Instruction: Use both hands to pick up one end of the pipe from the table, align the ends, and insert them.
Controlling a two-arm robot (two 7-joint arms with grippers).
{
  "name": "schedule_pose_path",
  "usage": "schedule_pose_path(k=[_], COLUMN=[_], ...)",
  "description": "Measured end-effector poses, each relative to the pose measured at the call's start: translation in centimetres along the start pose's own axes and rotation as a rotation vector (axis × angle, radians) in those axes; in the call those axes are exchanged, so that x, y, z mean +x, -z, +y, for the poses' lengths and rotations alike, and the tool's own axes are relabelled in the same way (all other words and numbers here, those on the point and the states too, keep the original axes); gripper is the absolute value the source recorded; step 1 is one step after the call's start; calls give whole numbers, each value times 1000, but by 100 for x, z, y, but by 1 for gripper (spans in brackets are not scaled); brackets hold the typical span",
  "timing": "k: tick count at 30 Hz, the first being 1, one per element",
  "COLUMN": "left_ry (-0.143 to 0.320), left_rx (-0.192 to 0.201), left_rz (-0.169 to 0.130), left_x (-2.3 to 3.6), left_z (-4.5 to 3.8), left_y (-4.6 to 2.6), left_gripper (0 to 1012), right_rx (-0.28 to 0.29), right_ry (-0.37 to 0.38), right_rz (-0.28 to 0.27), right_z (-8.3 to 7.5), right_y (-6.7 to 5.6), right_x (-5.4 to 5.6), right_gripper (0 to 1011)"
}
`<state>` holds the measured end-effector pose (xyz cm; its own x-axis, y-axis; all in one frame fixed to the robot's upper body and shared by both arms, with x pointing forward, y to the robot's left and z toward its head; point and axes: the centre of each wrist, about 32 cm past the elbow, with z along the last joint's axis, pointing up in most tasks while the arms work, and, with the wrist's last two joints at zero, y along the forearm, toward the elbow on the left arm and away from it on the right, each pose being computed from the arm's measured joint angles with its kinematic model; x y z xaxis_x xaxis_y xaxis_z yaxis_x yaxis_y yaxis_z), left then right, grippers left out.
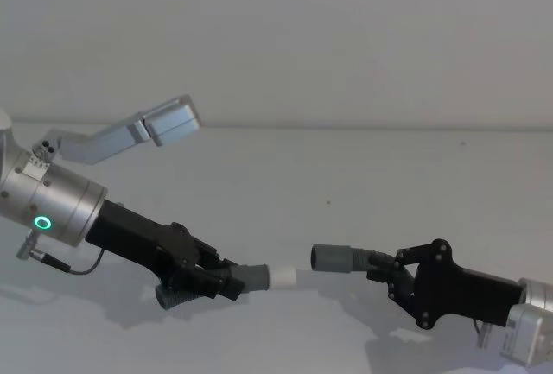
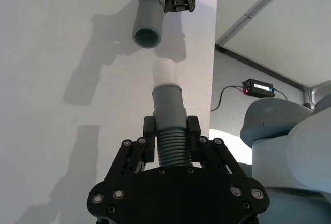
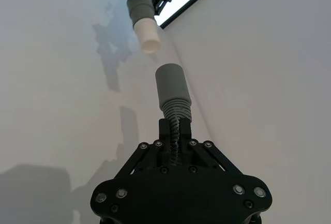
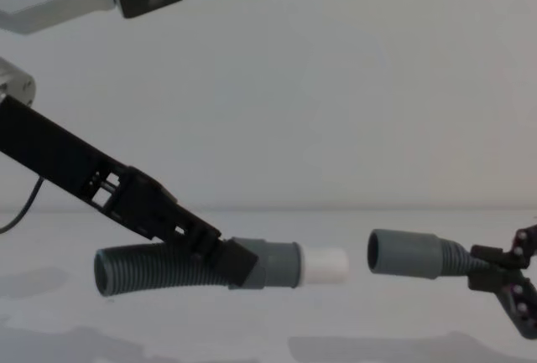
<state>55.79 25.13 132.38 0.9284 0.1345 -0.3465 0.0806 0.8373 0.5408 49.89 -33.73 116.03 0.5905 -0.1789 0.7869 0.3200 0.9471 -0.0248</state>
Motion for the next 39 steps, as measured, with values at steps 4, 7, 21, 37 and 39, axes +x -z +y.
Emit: schedule_pose_path(k=[4, 7, 21, 37, 39], left_ry=[1, 2, 23, 35, 36], left_rx=[5, 6, 6, 27, 29], left_rz=[-9, -16, -31, -22, -21], left_x=[-11, -17, -19, -9, -7], left_z=[22, 33, 31, 13, 10], left_y=[-14, -18, -38, -74, -78], left_gripper=[348, 348, 348, 348, 348], right_rx=[2, 2, 8, 26, 28], right_ry=[-16, -29, -73, -86, -87], right_rz=[-17, -29, -73, -89, -90], right_z=[-32, -53, -91, -102, -102], right_y=[7, 8, -18, -89, -95], right_x=[25, 40, 83, 124, 128], right_gripper=[85, 85, 85, 85, 85])
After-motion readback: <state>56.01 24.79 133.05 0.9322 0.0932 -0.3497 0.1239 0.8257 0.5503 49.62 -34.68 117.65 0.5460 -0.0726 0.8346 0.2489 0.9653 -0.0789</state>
